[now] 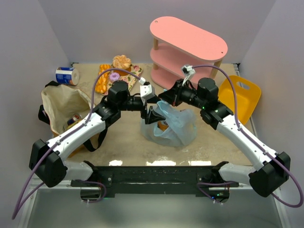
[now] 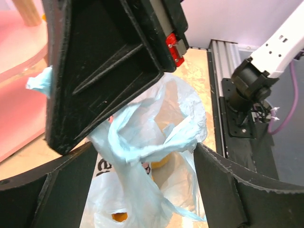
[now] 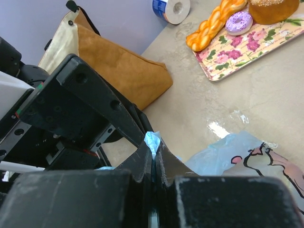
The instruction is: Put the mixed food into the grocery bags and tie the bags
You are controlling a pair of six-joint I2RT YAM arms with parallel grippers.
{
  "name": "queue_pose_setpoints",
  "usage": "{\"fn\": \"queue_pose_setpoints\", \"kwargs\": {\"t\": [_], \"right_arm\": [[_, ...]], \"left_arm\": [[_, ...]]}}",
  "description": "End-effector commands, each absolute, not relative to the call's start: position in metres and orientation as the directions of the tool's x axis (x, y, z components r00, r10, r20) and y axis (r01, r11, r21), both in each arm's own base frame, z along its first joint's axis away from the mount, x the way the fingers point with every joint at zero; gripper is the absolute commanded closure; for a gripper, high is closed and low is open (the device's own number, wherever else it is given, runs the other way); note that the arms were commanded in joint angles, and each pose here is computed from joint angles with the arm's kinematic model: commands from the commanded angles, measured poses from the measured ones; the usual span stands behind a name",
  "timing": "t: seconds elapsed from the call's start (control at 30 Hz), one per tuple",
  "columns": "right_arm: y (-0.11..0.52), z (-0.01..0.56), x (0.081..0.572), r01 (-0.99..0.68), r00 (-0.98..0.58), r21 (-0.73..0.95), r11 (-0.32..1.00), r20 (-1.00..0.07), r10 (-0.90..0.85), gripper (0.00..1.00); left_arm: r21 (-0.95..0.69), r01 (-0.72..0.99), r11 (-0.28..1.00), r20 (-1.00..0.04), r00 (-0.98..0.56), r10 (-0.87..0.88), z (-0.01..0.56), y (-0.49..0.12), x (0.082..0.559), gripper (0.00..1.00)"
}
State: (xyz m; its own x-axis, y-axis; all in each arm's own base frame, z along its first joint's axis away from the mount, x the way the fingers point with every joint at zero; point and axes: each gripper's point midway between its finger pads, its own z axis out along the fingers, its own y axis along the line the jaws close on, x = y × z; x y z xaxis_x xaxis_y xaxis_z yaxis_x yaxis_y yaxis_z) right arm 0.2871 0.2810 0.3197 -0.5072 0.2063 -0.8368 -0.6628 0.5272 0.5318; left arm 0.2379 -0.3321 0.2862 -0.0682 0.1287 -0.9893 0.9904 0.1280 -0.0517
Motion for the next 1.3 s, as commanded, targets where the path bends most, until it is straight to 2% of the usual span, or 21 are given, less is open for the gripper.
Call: {"fn": "queue_pose_setpoints", "kwargs": {"t": [0.0, 0.2, 0.3, 0.7, 1.0, 1.07, 1.17, 1.27], "right_arm": [[0.277, 0.331, 0.287, -0.665, -0.480, 0.521, 0.535, -0.847, 0.228, 1.00], [0.279, 0.329, 0.288, -0.664, -0.482, 0.520, 0.537, -0.847, 0.225, 1.00], [0.277, 0.328, 0.289, -0.661, -0.481, 0.519, 0.542, -0.847, 0.226, 1.00], [0.260, 0.337, 0.280, -0.645, -0.442, 0.481, 0.594, -0.869, 0.224, 1.00], [0.255, 0.342, 0.267, -0.670, -0.420, 0.474, 0.571, -0.877, 0.236, 1.00], [0.257, 0.341, 0.263, -0.682, -0.426, 0.475, 0.557, -0.876, 0.226, 1.00], [0.260, 0.336, 0.252, -0.705, -0.429, 0.473, 0.528, -0.878, 0.214, 1.00], [0.262, 0.336, 0.237, -0.736, -0.416, 0.456, 0.501, -0.888, 0.198, 1.00]], "left_arm": [[-0.054, 0.998, 0.040, -0.994, -0.058, 0.090, 0.306, -0.339, 0.228, 0.12], [-0.095, 0.995, 0.023, -0.994, -0.096, 0.046, 0.313, -0.344, 0.228, 0.12], [-0.113, 0.993, 0.012, -0.993, -0.114, 0.033, 0.313, -0.347, 0.228, 0.16], [-0.150, 0.984, 0.092, -0.987, -0.154, 0.048, 0.294, -0.342, 0.249, 0.70], [-0.217, 0.975, 0.052, -0.973, -0.221, 0.064, 0.277, -0.348, 0.248, 0.71], [-0.225, 0.973, 0.058, -0.972, -0.229, 0.061, 0.275, -0.348, 0.250, 0.76], [-0.245, 0.967, 0.064, -0.968, -0.248, 0.043, 0.274, -0.348, 0.252, 0.97], [-0.262, 0.962, 0.073, -0.964, -0.265, 0.034, 0.271, -0.349, 0.254, 1.00]]}}
